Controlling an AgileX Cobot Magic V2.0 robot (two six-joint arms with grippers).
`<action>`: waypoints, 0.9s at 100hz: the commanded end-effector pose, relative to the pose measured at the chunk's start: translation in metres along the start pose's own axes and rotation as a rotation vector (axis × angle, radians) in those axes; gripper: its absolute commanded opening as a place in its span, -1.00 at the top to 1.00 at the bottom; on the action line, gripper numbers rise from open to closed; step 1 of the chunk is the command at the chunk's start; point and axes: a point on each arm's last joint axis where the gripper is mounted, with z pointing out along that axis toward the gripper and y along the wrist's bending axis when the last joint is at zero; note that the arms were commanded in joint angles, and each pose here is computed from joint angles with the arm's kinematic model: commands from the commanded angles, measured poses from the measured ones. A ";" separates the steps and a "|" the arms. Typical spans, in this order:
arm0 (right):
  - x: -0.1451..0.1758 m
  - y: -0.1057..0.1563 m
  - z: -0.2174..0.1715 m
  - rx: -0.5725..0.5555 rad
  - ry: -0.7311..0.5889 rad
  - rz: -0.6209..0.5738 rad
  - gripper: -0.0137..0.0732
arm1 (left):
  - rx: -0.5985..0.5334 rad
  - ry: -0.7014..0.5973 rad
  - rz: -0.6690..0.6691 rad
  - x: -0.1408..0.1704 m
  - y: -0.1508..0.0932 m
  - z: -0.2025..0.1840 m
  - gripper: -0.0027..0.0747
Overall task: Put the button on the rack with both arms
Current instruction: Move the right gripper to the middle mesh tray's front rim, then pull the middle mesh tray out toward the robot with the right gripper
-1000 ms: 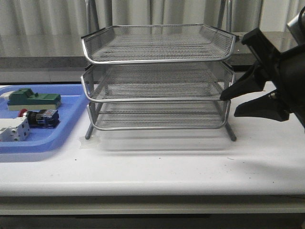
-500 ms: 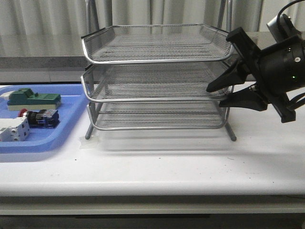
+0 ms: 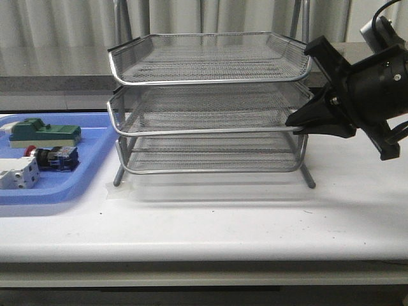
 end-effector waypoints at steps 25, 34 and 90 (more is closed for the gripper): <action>0.023 -0.003 -0.016 -0.038 0.012 0.042 0.82 | 0.007 -0.059 -0.020 0.006 0.000 -0.001 0.98; 0.037 -0.007 -0.026 -0.021 0.025 0.022 0.82 | 0.007 -0.059 -0.020 0.006 0.000 -0.001 0.98; 0.091 -0.015 -0.076 0.018 0.003 0.004 0.70 | 0.007 -0.059 -0.020 0.006 0.000 -0.001 0.98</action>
